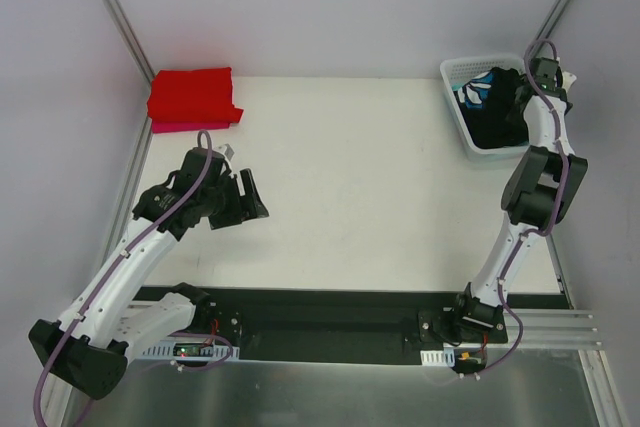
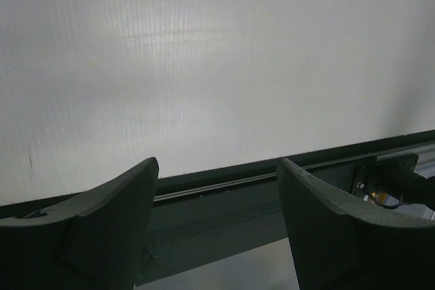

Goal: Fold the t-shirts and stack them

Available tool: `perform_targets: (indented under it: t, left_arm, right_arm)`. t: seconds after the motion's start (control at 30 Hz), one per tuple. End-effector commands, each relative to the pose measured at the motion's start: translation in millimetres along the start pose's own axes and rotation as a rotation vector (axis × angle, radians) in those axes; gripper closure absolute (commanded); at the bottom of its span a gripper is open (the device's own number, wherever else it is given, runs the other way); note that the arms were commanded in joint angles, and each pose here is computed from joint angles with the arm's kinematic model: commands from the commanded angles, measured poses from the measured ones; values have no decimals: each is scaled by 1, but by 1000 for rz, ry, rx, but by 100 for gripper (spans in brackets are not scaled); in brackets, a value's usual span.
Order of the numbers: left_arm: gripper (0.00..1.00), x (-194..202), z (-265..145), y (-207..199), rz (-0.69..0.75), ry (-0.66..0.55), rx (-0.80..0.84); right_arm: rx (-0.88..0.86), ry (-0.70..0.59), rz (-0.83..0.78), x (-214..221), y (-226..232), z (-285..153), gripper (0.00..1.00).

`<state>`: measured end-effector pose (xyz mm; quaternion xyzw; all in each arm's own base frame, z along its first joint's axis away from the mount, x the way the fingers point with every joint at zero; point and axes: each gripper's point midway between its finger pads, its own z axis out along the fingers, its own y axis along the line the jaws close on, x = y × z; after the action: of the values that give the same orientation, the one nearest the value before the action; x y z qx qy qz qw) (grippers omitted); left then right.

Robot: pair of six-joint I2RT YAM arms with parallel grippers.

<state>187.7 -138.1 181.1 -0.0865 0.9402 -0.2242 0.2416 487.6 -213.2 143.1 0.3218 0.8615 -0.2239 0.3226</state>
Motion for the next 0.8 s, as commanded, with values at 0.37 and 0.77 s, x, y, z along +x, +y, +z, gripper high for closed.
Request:
perform_targets:
  t: [0.37,0.77]
  left_arm:
    - [30,-9,-15,-19,10,-30,50]
    - [30,1,-4,-14,7,-10,9]
  right_arm:
    - [-41,65,48,16,5,6,99]
    - [-623,-400,336,-158,40,-181,99]
